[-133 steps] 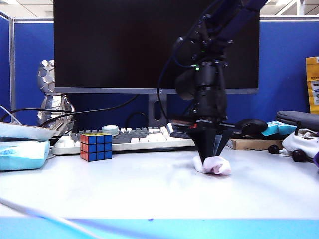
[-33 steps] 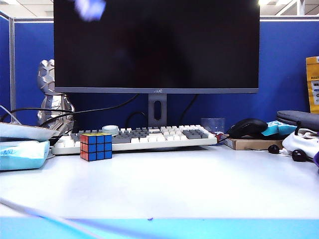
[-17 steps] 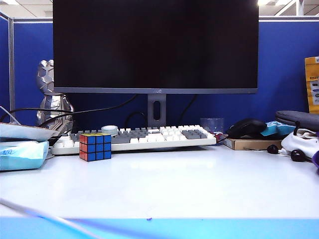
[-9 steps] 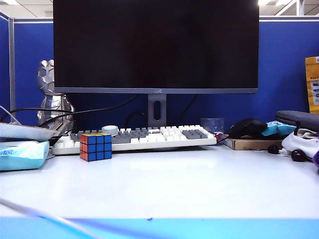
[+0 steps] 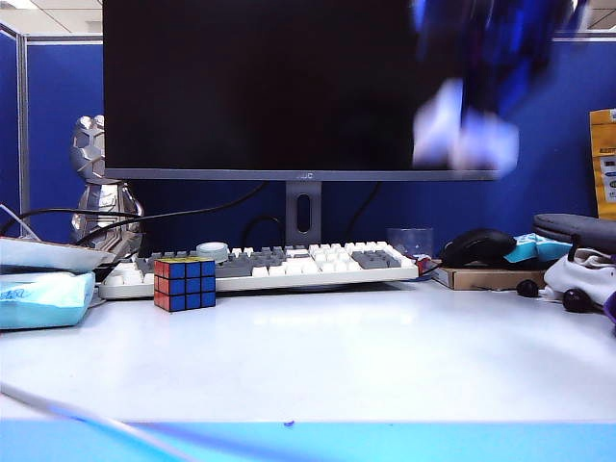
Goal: Use the wet wipes on the table to wipe the cherry juice off the table, then put the wipes back on the table.
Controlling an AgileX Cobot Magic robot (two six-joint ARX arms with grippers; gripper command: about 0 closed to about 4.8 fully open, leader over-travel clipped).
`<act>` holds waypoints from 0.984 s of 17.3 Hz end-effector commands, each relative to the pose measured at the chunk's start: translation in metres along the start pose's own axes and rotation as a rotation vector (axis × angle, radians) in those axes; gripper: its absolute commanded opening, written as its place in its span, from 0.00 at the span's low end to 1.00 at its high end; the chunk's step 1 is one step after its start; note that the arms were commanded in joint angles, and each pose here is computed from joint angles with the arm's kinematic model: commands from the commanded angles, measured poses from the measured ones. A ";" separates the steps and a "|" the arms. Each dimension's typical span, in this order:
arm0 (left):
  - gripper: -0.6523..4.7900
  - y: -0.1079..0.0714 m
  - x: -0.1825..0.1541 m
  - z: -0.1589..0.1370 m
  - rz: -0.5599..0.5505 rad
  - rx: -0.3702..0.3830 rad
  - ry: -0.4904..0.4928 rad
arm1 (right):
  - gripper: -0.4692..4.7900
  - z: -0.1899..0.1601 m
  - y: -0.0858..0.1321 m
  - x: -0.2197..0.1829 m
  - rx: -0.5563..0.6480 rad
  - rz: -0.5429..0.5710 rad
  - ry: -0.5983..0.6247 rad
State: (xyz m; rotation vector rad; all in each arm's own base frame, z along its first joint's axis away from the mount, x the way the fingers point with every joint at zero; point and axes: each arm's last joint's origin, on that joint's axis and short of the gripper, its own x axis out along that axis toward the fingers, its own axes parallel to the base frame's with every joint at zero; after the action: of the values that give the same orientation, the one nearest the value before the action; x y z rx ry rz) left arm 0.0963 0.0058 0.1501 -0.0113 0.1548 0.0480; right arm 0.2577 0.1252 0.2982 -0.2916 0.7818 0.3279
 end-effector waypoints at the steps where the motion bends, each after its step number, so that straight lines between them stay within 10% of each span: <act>1: 0.12 0.000 0.000 -0.001 -0.004 -0.004 0.008 | 0.08 -0.006 0.009 0.036 0.010 0.068 0.117; 7: 0.12 0.000 0.000 -0.001 -0.004 -0.004 0.008 | 0.14 -0.025 0.016 0.081 0.043 0.072 0.315; 8: 0.12 0.000 0.000 -0.001 -0.004 -0.004 0.008 | 0.57 -0.022 0.016 0.078 0.044 0.072 0.307; 9: 0.12 0.000 0.000 -0.001 -0.004 -0.004 0.008 | 0.61 -0.021 0.016 0.077 0.044 0.072 0.306; 13: 0.12 0.000 0.000 -0.001 -0.004 -0.004 0.008 | 0.44 -0.005 0.013 0.062 0.047 0.067 0.268; 15: 0.12 0.000 0.000 -0.001 -0.004 -0.004 0.008 | 0.09 0.005 0.010 0.053 0.050 0.045 0.221; 17: 0.12 0.000 0.000 -0.001 -0.004 -0.004 0.008 | 0.09 0.013 0.007 0.040 0.052 0.002 0.176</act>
State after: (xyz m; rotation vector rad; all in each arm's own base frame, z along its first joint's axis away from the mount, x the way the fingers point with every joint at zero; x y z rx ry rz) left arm 0.0963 0.0058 0.1501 -0.0117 0.1552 0.0480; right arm 0.2922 0.1451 0.2667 -0.2720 0.9992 0.3101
